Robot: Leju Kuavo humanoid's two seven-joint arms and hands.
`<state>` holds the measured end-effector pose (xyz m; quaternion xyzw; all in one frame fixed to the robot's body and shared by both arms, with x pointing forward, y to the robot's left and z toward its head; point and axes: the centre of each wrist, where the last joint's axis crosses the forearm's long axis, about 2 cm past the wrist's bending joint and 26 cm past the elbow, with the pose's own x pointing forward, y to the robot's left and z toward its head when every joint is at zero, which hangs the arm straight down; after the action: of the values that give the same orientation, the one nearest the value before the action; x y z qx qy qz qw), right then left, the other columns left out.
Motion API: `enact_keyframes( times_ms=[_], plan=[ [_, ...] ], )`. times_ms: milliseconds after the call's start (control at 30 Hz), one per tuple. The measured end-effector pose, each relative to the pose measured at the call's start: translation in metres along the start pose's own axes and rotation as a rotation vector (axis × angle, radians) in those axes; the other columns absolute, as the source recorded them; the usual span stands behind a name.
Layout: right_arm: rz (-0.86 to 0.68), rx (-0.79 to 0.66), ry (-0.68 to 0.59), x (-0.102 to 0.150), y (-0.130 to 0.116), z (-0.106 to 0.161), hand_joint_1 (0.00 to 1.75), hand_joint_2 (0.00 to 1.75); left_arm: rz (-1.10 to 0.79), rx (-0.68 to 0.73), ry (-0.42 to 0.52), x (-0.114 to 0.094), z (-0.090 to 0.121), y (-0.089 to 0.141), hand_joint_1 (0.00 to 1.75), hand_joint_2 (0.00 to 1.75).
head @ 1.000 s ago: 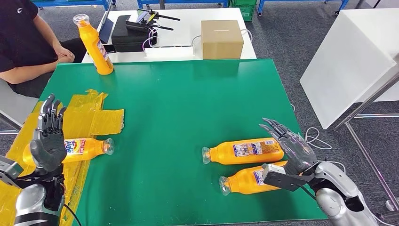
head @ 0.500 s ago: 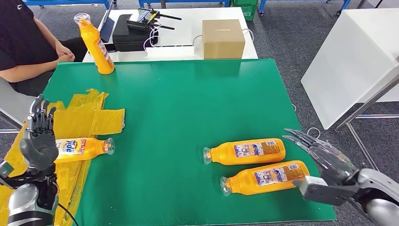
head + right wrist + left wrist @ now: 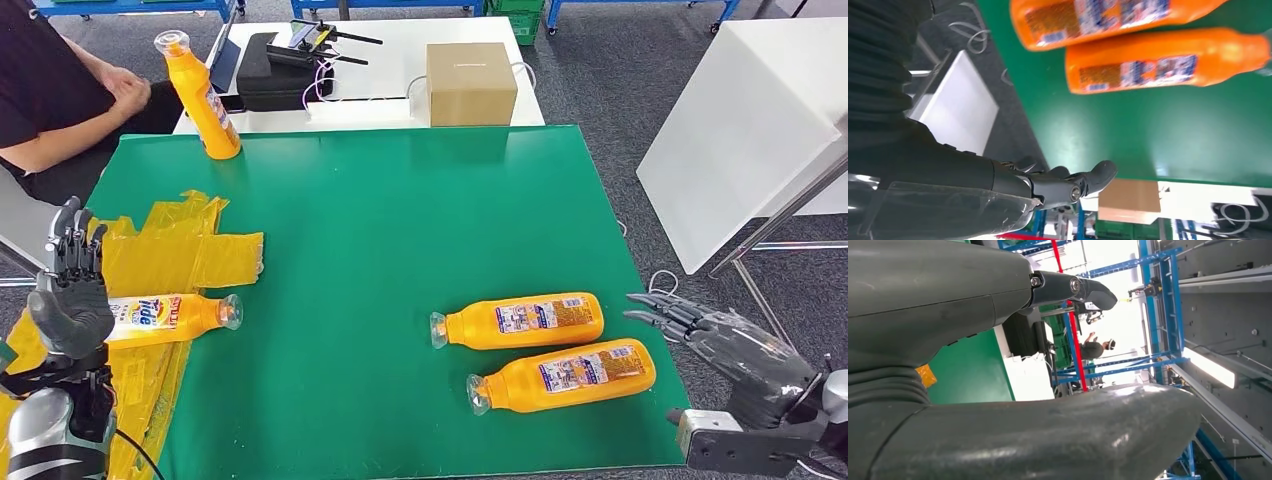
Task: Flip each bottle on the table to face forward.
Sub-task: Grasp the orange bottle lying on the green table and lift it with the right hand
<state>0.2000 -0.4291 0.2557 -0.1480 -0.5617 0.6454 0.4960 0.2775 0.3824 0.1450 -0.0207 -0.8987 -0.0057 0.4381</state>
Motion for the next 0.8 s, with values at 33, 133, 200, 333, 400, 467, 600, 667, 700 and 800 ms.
enact_keyframes(
  times_ms=[33, 133, 200, 333, 400, 467, 600, 667, 700, 800],
  plan=[
    [0.024, -0.001, 0.01, 0.0, -0.003, -0.001, 0.0, 1.75, 0.0, 0.0, 0.001, 0.0, 0.0, 0.0, 0.0, 0.0],
    [0.094, -0.004, 0.038, -0.002, -0.009, -0.008, 0.0, 1.75, 0.002, 0.0, 0.005, 0.0, 0.0, 0.0, 0.0, 0.0],
    [0.113, 0.012, 0.05, -0.004, -0.008, -0.015, 0.0, 1.75, 0.004, -0.001, 0.006, 0.0, 0.0, 0.0, 0.0, 0.0],
    [0.119, 0.042, 0.055, -0.007, -0.004, -0.023, 0.0, 1.75, 0.008, -0.002, 0.006, 0.0, 0.0, 0.0, 0.0, 0.0],
    [0.117, 0.051, 0.055, -0.008, -0.002, -0.025, 0.0, 1.75, 0.008, -0.003, 0.006, 0.0, 0.0, 0.0, 0.0, 0.0],
    [0.115, 0.058, 0.054, -0.009, -0.001, -0.026, 0.0, 1.75, 0.008, -0.003, 0.006, 0.0, 0.0, 0.0, 0.0, 0.0],
    [0.112, 0.069, 0.054, -0.009, 0.001, -0.029, 0.0, 1.75, 0.008, -0.003, 0.006, 0.0, 0.0, 0.0, 0.0, 0.0],
    [0.112, 0.077, 0.06, -0.01, 0.002, -0.029, 0.0, 1.75, 0.009, -0.004, 0.006, 0.0, 0.0, 0.0, 0.0, 0.0],
    [0.113, 0.081, 0.065, -0.01, 0.002, -0.03, 0.0, 1.75, 0.009, -0.004, 0.007, 0.0, 0.0, 0.0, 0.0, 0.0],
    [0.122, 0.099, 0.086, -0.012, 0.004, -0.034, 0.0, 1.75, 0.01, -0.007, 0.009, 0.0, -0.001, 0.0, 0.0, 0.0]
  ],
)
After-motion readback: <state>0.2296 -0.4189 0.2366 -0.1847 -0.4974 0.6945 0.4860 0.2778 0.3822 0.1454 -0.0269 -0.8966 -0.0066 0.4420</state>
